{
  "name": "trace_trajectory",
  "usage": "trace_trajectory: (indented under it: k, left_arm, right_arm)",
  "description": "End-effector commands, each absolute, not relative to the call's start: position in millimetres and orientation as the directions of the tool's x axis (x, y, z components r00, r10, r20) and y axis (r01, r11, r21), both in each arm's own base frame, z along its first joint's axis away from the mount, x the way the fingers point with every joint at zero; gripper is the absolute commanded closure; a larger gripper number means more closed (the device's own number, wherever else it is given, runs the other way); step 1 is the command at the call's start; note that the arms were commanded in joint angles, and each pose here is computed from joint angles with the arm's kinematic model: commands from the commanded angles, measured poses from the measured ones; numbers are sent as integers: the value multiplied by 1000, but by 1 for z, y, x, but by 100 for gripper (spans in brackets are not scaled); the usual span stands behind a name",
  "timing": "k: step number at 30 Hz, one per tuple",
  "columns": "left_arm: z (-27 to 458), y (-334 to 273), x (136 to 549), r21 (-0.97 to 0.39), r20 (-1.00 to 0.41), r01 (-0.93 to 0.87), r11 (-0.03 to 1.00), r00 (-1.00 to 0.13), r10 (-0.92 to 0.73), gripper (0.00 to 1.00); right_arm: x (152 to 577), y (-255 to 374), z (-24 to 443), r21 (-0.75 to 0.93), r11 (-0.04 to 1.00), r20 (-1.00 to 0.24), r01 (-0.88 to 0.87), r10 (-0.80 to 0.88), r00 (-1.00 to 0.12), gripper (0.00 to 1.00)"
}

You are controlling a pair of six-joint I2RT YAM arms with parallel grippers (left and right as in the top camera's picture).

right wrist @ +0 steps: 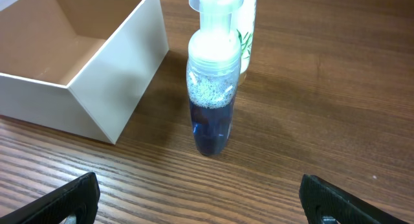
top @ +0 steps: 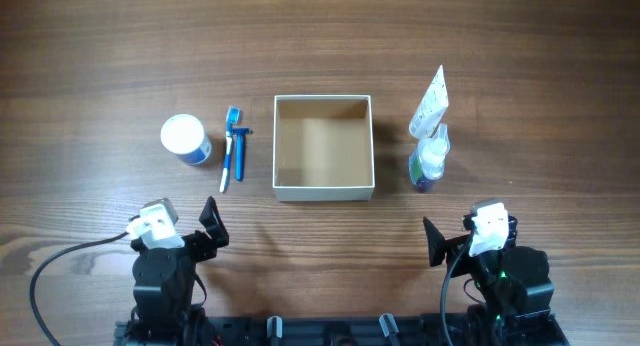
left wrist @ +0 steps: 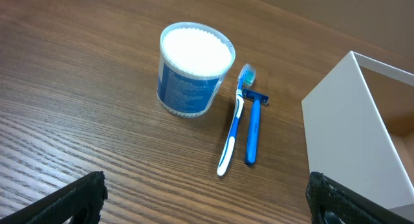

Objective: Pack container

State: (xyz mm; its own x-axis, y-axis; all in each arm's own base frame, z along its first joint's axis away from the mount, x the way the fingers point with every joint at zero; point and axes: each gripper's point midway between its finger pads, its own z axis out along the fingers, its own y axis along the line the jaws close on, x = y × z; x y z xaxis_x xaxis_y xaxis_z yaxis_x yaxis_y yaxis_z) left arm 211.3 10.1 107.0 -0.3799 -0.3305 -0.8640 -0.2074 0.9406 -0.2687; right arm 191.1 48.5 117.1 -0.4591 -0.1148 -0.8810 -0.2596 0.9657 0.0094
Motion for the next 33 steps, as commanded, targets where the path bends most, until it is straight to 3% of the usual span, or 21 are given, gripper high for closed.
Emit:
trace_trajectory:
  k: [1, 10, 27, 33]
  left_arm:
    - [107, 9, 212, -280, -863, -204, 938, -374, -339, 0]
    - [107, 9, 212, -280, -863, -204, 938, -373, -339, 0]
    - [107, 9, 212, -280, -863, -204, 938, -373, -339, 0]
    - [107, 9, 212, -280, -863, -204, 938, -374, -339, 0]
  right_arm:
    - [191, 47, 118, -18, 965, -885, -261, -137, -444, 0]
    - [195, 43, 124, -30, 971, -896, -236, -130, -424, 0]
    - [209, 56, 169, -21, 959, -966, -284, -93, -243, 0]
    - [208, 75, 193, 81, 925, -984, -372, 15, -178, 0]
